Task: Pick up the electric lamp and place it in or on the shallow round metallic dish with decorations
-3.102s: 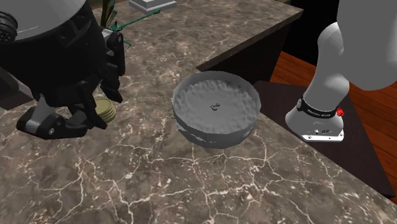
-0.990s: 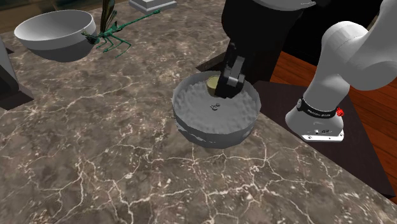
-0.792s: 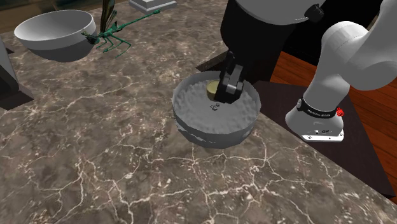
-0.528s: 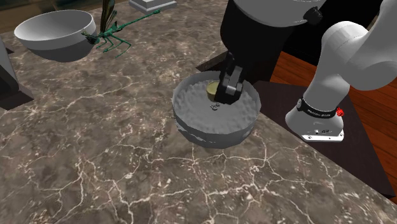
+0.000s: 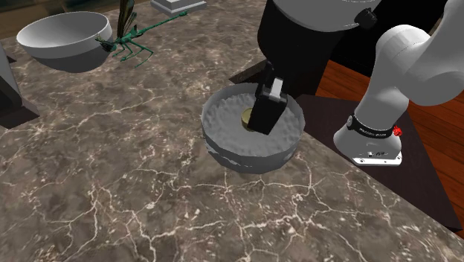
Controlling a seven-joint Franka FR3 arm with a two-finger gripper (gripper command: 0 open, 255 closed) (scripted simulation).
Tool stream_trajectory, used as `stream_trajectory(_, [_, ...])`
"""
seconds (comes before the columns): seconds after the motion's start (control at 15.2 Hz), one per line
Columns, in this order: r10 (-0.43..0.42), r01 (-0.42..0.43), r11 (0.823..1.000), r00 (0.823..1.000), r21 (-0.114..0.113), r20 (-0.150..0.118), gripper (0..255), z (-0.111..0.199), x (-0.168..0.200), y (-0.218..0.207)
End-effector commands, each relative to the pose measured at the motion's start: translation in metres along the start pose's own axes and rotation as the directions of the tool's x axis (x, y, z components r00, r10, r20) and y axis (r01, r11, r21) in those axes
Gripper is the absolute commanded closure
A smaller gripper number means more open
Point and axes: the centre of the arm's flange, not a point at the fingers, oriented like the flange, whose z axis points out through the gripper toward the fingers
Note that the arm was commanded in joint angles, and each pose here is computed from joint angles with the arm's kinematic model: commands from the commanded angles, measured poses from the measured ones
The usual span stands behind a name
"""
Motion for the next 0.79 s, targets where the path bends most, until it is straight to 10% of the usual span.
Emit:
stream_trajectory(0.0, [0.0,0.0,1.0,1.0,0.0,0.0,0,-0.013,0.0,0.0])
stream_trajectory(0.73, [0.0,0.0,1.0,1.0,0.0,0.0,0,-0.05,0.0,0.0])
